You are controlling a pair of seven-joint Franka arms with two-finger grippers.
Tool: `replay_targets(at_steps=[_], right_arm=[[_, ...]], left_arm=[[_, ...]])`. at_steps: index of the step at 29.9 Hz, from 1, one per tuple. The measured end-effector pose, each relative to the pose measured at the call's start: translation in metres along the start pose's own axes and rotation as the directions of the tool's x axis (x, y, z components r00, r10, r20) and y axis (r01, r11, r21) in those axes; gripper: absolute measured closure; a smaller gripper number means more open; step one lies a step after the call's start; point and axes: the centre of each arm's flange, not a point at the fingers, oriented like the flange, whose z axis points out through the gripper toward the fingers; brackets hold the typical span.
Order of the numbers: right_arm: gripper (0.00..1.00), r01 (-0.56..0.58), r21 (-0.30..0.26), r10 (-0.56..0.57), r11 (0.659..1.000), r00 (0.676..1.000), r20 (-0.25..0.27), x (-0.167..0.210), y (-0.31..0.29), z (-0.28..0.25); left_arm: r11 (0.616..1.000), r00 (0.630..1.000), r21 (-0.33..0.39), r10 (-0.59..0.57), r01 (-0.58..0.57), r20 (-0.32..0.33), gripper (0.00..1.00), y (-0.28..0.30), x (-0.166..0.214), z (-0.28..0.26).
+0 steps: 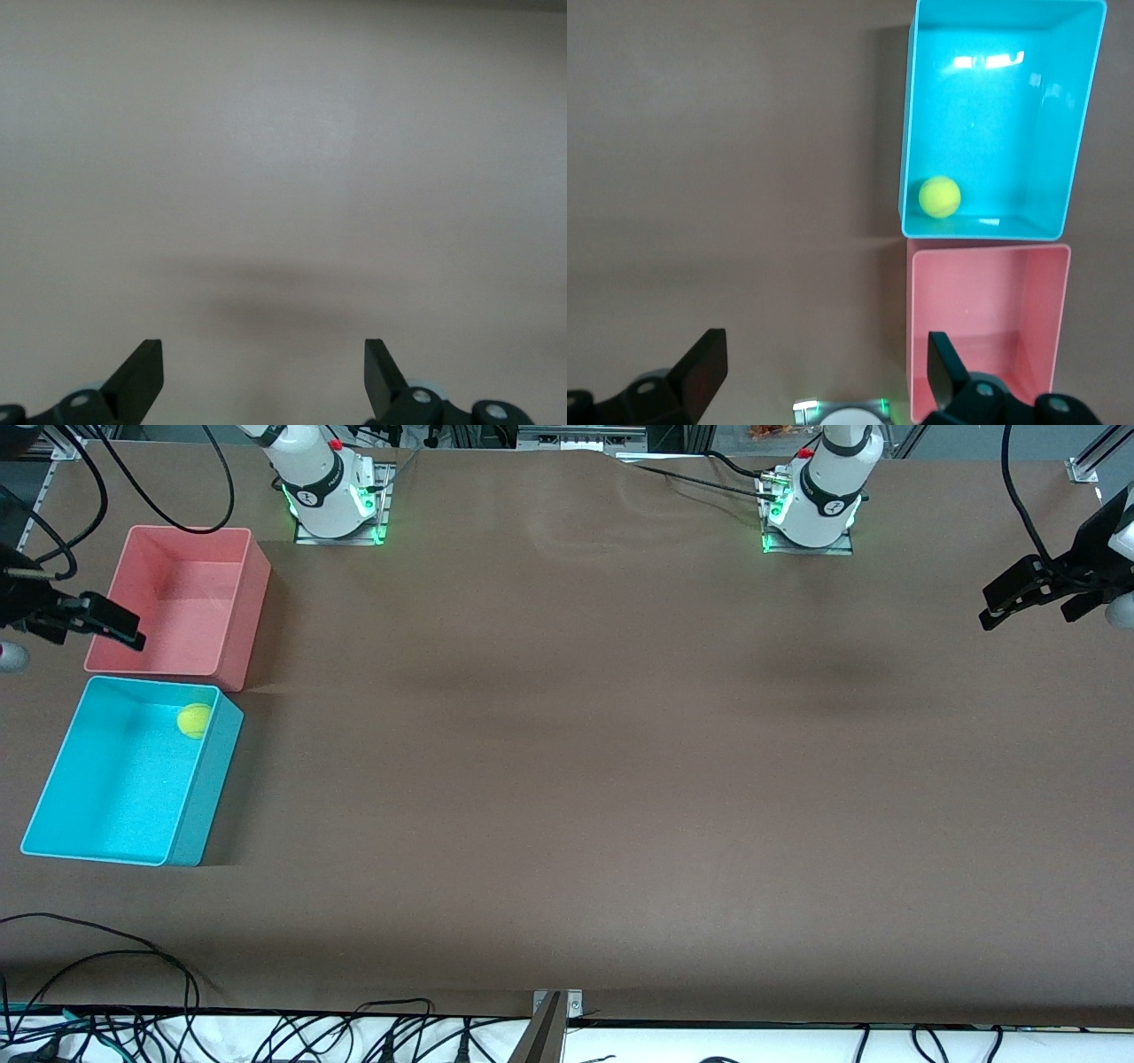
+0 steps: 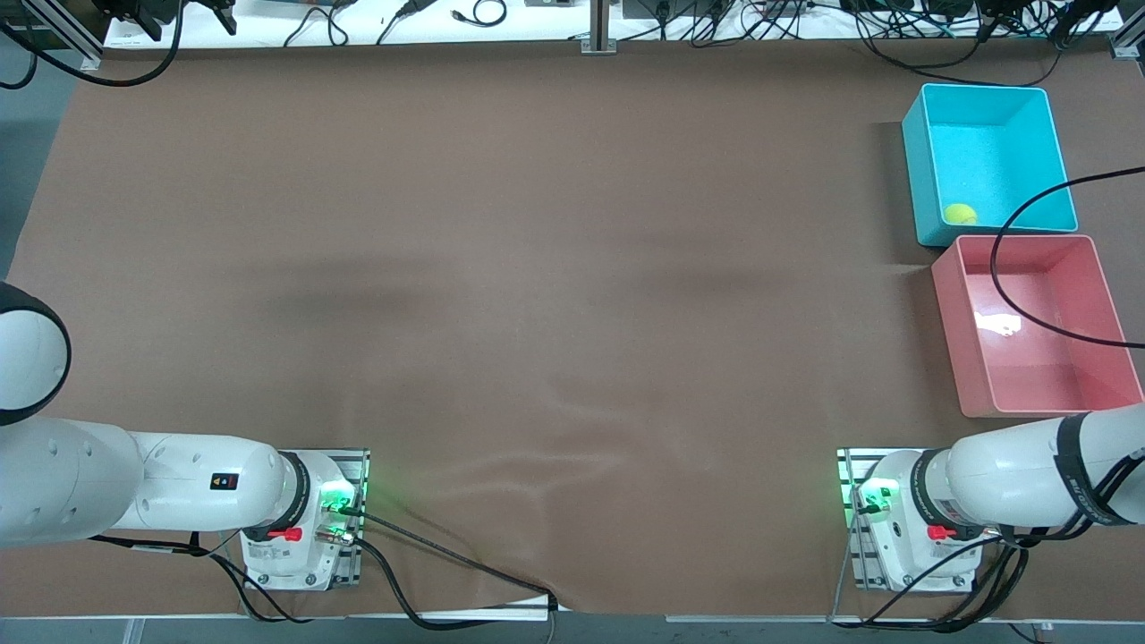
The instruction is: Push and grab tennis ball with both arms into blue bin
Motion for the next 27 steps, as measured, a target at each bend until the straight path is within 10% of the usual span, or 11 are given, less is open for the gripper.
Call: replay_targets(at_steps=[27], right_arm=[[0.0, -0.03, 0.041, 0.03, 0.999, 1.0, -0.008, 0.004, 0.0016, 0.011]], left_arm=[[1.0, 1.0, 0.0, 0.0, 0.0, 0.0, 0.0, 0.0, 0.0, 0.0]])
